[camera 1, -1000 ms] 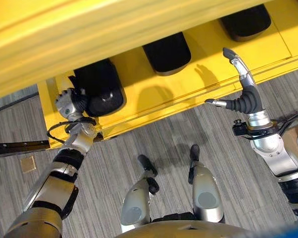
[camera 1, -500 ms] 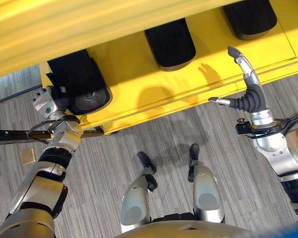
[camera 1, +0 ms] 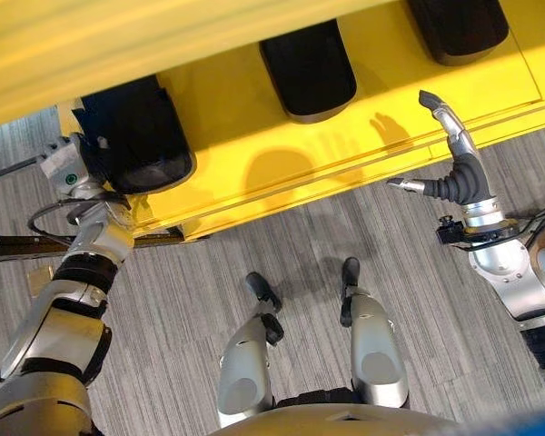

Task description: Move parts from the plastic box to the shelf.

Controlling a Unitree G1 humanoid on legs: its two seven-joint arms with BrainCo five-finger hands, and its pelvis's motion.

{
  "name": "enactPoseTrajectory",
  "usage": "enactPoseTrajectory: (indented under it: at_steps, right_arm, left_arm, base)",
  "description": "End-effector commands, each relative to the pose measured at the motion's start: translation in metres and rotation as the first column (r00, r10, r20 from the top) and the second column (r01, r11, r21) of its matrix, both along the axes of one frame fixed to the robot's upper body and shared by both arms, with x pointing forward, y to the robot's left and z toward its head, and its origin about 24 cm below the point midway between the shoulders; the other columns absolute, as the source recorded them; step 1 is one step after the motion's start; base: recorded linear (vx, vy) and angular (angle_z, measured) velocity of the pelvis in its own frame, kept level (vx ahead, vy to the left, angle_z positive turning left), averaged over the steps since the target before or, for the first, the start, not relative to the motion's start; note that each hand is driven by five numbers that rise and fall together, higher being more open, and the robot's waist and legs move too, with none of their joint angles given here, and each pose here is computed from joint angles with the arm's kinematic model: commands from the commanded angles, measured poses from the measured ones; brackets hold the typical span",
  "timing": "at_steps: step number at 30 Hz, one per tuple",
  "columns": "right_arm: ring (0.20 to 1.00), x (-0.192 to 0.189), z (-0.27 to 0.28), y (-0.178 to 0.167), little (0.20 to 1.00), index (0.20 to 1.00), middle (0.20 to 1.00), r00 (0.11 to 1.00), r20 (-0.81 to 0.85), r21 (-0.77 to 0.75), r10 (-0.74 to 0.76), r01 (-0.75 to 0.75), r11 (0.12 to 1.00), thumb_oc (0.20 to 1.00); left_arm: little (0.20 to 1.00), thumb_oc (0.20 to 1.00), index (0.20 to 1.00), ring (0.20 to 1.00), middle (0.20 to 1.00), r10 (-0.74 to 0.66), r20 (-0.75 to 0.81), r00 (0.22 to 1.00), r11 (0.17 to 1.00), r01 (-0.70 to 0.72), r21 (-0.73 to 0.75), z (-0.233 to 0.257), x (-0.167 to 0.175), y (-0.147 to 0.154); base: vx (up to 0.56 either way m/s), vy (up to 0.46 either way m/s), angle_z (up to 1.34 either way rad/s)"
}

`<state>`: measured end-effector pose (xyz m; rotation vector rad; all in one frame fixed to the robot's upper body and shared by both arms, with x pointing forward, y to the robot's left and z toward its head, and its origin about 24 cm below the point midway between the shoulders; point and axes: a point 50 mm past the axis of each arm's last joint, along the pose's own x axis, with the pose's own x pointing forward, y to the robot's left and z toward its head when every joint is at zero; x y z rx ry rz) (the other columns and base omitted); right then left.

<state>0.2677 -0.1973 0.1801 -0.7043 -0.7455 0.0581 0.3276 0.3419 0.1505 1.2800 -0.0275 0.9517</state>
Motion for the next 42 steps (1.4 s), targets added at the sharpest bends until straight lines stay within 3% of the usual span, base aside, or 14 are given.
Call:
enactPoseTrajectory:
  at_steps: [1, 20, 21, 22, 27, 42]
  right_arm:
    - [1.000, -0.003, 0.018, -0.003, 1.000, 1.000, 1.000, 0.997, 0.072, 0.020, 0.026, -0.028, 0.999, 1.000]
    - [1.000, 0.001, 0.017, 0.001, 1.000, 1.000, 1.000, 0.999, 0.044, 0.028, 0.017, -0.019, 0.999, 1.000]
    - [1.000, 0.002, 0.017, 0.002, 1.000, 1.000, 1.000, 0.999, 0.040, 0.028, 0.015, -0.016, 0.999, 1.000]
    - [1.000, 0.003, 0.017, 0.002, 1.000, 1.000, 1.000, 0.999, 0.039, 0.025, 0.014, -0.015, 1.000, 1.000]
    - [1.000, 0.002, 0.015, 0.003, 1.000, 1.000, 1.000, 0.999, 0.031, 0.027, 0.006, -0.007, 1.000, 1.000]
    - [1.000, 0.001, 0.005, 0.000, 1.000, 1.000, 1.000, 1.000, -0.014, 0.043, -0.008, 0.008, 0.999, 1.000]
  left_arm:
    - [0.200, 0.200, 0.200, 0.200, 0.200, 0.057, 0.066, 0.996, 0.993, -0.064, 0.103, 0.039, -0.005, 0.019]
    - [0.200, 0.200, 0.200, 0.200, 0.200, 0.133, 0.133, 0.982, 0.990, -0.125, -0.067, 0.040, 0.001, 0.013]
    - [0.511, 0.511, 0.511, 0.511, 0.511, 0.146, 0.144, 0.979, 0.988, -0.136, -0.079, 0.039, 0.000, 0.013]
    - [1.000, 1.000, 1.000, 1.000, 1.000, 0.159, 0.155, 0.975, 0.985, -0.146, -0.089, 0.038, 0.000, 0.014]
    - [1.000, 1.000, 1.000, 1.000, 1.000, 0.175, 0.182, 0.968, 0.978, -0.150, -0.144, 0.035, -0.003, 0.016]
    - [1.000, 1.000, 1.000, 1.000, 1.000, 0.133, 0.323, 0.937, 0.991, -0.133, -0.024, 0.057, -0.010, 0.015]
  base:
    - [0.07, 0.035, -0.05]
    - [0.03, -0.003, -0.01]
    - [0.00, 0.000, 0.00]
    - [0.00, 0.000, 0.00]
    - [-0.01, -0.026, 0.02]
    - [0.00, -0.008, 0.00]
